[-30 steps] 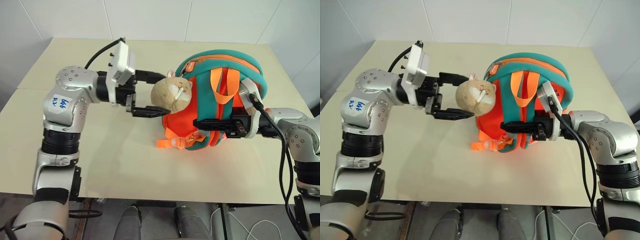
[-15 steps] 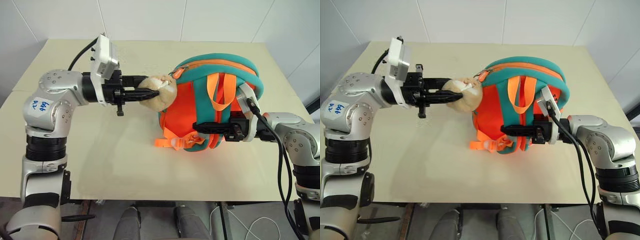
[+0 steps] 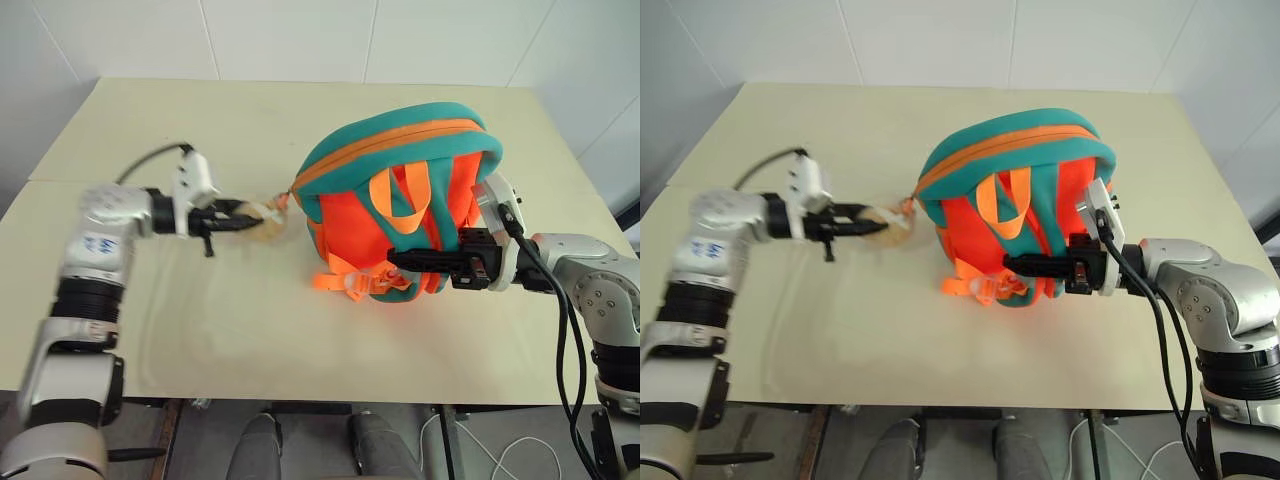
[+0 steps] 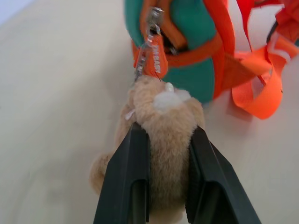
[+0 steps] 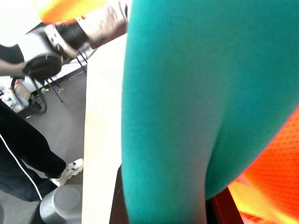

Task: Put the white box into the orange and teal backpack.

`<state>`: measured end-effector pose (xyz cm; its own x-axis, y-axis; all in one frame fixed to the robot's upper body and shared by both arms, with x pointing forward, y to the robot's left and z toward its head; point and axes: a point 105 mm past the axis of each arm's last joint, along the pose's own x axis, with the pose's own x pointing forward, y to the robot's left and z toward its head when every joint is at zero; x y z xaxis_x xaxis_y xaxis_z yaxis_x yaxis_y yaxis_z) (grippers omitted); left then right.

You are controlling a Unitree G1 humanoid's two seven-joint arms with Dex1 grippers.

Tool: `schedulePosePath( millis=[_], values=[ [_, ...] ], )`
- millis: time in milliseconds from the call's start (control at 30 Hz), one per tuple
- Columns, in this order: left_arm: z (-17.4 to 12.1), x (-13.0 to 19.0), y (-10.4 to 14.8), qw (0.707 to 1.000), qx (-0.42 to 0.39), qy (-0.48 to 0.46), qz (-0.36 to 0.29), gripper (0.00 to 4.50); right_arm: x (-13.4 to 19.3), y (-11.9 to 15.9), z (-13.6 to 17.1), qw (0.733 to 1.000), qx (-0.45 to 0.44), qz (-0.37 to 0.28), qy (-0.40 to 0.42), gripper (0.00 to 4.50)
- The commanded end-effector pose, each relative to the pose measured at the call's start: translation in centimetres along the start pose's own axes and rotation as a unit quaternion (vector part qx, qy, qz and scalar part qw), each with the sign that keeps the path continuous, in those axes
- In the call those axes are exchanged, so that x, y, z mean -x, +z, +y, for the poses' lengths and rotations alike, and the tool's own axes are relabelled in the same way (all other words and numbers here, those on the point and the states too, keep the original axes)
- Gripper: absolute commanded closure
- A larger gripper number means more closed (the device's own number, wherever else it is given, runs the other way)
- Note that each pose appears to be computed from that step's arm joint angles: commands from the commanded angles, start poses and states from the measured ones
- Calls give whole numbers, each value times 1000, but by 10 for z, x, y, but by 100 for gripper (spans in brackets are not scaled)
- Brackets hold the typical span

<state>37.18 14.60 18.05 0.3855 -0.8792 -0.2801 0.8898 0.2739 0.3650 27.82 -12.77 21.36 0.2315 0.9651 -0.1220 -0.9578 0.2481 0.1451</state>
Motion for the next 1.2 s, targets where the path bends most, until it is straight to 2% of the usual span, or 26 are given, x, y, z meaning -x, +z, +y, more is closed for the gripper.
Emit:
schedulePosePath(
  millis=[33,133,267,333,400,467,533,600,700,767,800,1000,1200],
  values=[
    [-14,-25,-14,1000,-6,-14,11,375,-1,7,7,1000,20,-20,-4,450],
    [-21,-38,-6,1000,-13,-20,-11,375,-5,4,4,999,31,-20,-23,450],
    [-29,-33,-2,999,-15,-30,-12,375,-4,9,-1,997,36,-46,-48,450],
    [-29,-24,4,1000,-16,-20,-17,324,0,15,-7,994,44,-61,-75,450],
    [-26,-13,15,999,-19,-1,-31,270,5,25,-8,990,59,-87,-93,382],
    [-18,5,37,996,-46,36,-61,207,13,39,1,984,93,-115,-96,324],
    [-17,26,52,995,-41,52,-79,145,21,41,7,981,120,-111,-110,256],
    [-19,40,58,994,-21,59,-84,87,30,39,7,976,138,-96,-137,189],
    [-31,59,51,997,4,54,-60,0,50,29,8,972,140,-76,-173,88],
    [-38,67,45,998,21,47,-46,0,61,23,8,968,147,-60,-196,18],
    [-40,67,45,998,26,45,-43,0,66,21,6,966,147,-56,-204,3],
    [-46,75,38,997,45,58,-39,0,104,6,-8,930,172,-44,-323,3],
    [-56,67,21,998,52,29,3,0,100,4,-9,930,199,-11,-307,3]
  ],
)
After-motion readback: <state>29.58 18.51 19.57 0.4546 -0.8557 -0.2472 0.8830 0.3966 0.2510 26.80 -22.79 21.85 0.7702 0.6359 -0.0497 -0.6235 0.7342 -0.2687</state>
